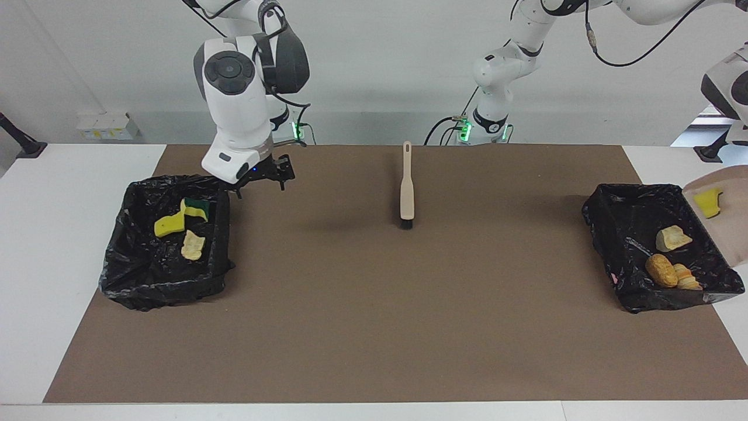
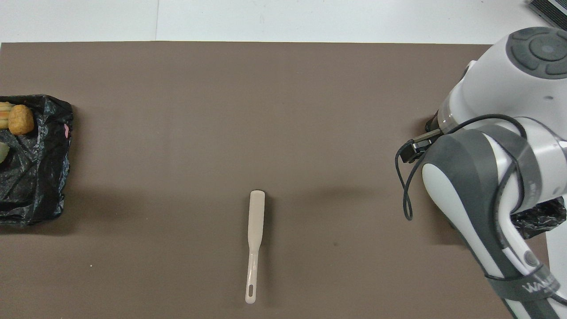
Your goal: Sweep and dump trash in bin
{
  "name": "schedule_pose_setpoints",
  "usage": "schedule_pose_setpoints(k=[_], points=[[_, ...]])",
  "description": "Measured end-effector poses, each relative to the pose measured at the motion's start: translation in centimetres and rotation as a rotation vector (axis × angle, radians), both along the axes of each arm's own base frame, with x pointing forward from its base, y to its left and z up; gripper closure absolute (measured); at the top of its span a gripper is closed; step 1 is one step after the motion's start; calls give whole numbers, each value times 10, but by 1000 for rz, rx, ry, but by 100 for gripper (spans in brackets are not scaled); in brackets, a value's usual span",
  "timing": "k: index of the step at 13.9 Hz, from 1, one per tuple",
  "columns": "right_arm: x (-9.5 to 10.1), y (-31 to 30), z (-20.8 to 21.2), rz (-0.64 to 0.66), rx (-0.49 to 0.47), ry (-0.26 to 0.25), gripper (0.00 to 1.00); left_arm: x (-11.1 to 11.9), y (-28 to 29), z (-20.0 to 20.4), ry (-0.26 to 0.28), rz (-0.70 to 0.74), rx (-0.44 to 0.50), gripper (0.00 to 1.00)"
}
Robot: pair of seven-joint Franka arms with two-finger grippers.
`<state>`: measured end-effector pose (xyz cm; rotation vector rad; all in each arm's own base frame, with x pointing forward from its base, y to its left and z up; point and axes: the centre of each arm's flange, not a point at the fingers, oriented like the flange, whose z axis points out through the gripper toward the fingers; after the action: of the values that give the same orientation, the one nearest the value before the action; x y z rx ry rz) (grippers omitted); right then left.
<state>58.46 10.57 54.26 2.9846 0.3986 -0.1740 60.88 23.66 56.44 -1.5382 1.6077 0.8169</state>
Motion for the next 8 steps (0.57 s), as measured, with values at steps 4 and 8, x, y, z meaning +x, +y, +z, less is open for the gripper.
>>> schedule_pose_setpoints(k=[4, 8], points=[[5, -22, 16, -38, 2, -36, 0, 1, -33, -23, -38, 37, 58, 67], [6, -43, 21, -75, -1, -46, 0, -2, -40, -8, -60, 33, 108, 67]])
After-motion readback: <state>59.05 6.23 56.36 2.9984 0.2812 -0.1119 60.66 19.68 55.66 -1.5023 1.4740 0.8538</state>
